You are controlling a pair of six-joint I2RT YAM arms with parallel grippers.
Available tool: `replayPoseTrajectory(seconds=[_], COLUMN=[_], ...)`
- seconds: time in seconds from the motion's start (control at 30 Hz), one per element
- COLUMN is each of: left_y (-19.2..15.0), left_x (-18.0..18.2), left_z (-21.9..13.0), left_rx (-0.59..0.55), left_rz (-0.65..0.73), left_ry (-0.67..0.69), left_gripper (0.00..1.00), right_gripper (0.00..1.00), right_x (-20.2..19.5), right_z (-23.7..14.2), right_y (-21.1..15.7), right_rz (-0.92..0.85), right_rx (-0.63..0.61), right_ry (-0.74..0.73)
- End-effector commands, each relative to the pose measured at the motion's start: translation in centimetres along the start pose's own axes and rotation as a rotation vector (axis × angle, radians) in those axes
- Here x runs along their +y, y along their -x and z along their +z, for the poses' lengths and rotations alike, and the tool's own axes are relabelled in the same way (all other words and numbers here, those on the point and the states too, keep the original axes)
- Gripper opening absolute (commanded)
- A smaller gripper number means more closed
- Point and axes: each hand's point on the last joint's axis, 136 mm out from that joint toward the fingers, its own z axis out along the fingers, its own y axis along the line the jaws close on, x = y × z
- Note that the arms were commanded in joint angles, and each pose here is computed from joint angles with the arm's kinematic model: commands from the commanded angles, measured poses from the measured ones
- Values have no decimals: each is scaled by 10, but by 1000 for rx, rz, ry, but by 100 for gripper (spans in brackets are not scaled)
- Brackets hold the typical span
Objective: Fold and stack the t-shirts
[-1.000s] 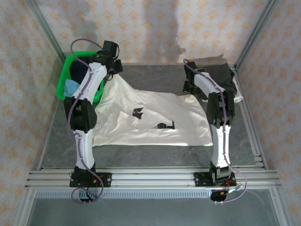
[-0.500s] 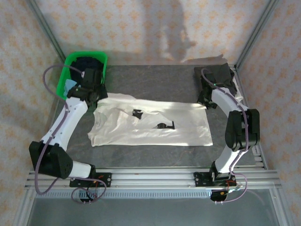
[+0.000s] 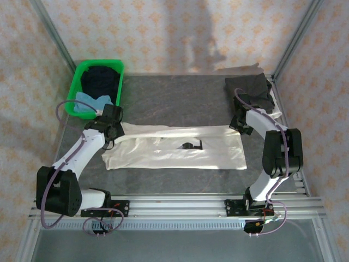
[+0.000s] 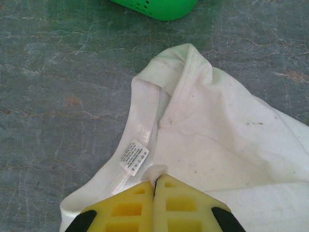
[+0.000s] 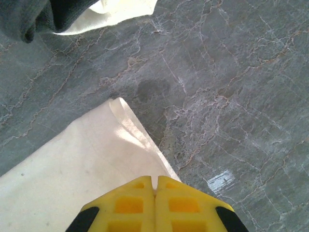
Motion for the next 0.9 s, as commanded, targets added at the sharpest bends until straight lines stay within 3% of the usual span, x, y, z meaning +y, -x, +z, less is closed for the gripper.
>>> replayPoseTrajectory(seconds=[0.0,0.5,0.7,0.8,0.87], left_y=[-2,-48,-57,-59,-61], left_x=[9,27,26,30,31], left_z=[9,20,23,22,21], left_rx=[-13,65,89,92,93], left_rz=[-36,-75,-93,-95,-96], left_ry=[41,62,50,65,62], left_gripper=[0,0,0,15,15], right_gripper=[0,8,17,30,32], right_x=[-18,-32,-39,-46,-49], right_z=[0,6,-2,-4,-4], right_y=[-7,-51,-57,-60,-63], right_rz=[39,47,48,49,48], right_rx=[-11,83,86,87,90], right_ry=[-47,-32,-42,-65,-71])
